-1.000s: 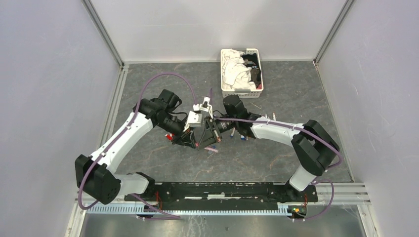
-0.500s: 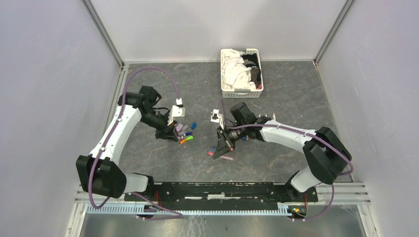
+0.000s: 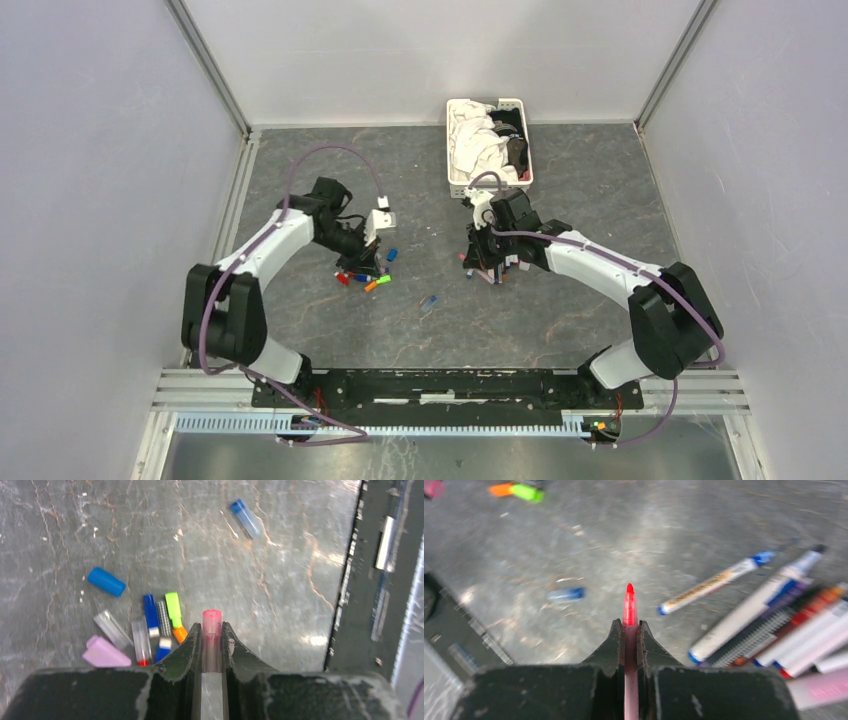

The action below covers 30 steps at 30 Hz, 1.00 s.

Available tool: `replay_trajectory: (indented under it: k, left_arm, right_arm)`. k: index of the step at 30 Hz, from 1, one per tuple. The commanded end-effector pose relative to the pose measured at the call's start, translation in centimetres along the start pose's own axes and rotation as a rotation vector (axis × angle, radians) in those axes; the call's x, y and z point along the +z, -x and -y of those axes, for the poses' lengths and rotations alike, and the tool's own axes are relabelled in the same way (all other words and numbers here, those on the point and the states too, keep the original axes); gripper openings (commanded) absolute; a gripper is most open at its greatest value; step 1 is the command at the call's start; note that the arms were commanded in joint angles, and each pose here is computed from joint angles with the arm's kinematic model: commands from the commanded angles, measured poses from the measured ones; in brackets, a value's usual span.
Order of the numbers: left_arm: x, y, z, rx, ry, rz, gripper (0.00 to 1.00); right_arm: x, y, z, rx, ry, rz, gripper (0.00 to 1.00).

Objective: Open the pen caps

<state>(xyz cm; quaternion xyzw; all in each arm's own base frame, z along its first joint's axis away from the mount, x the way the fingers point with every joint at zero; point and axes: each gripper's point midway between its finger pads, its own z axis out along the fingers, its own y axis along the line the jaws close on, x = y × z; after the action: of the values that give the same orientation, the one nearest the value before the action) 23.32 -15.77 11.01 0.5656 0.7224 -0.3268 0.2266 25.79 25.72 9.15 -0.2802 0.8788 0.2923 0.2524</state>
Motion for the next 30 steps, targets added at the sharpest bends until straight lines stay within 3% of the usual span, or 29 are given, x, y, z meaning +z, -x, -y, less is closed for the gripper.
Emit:
replay_trajectory:
  k: [1,9,15,18,22,30]
  left_arm:
    - [3.6,1.0,-3.9,0.003,0.111,-0.005,0.02]
    - [7.1,-0.8,-6.3,-0.016,0.166,-0.128,0.07]
    - [6.6,-0.8,-5.8,-0.025,0.166,-0.137,0.28]
    - [5.5,0.6,-5.2,-0.022,0.17,-0.103,0.49]
    - [3.1,3.2,-4.2,-0.028,0.173,-0.048,0.98]
    - [-3.8,7.0,-4.5,-0.086,0.307,0.018,1.0]
  right_arm:
    - [-0.8,2.4,5.9,0.064,-0.36,0.158,0.0]
    - [0.5,3.7,9.2,0.176,-0.535,0.246,0.0]
    - [2.4,3.8,10.4,0.208,-0.62,0.242,0.0]
    - [3.0,4.0,10.9,0.211,-0.66,0.248,0.0]
    - [3.4,4.0,11.3,0.221,-0.695,0.255,0.02]
    - [2.7,4.3,11.1,0.217,-0.708,0.279,0.27]
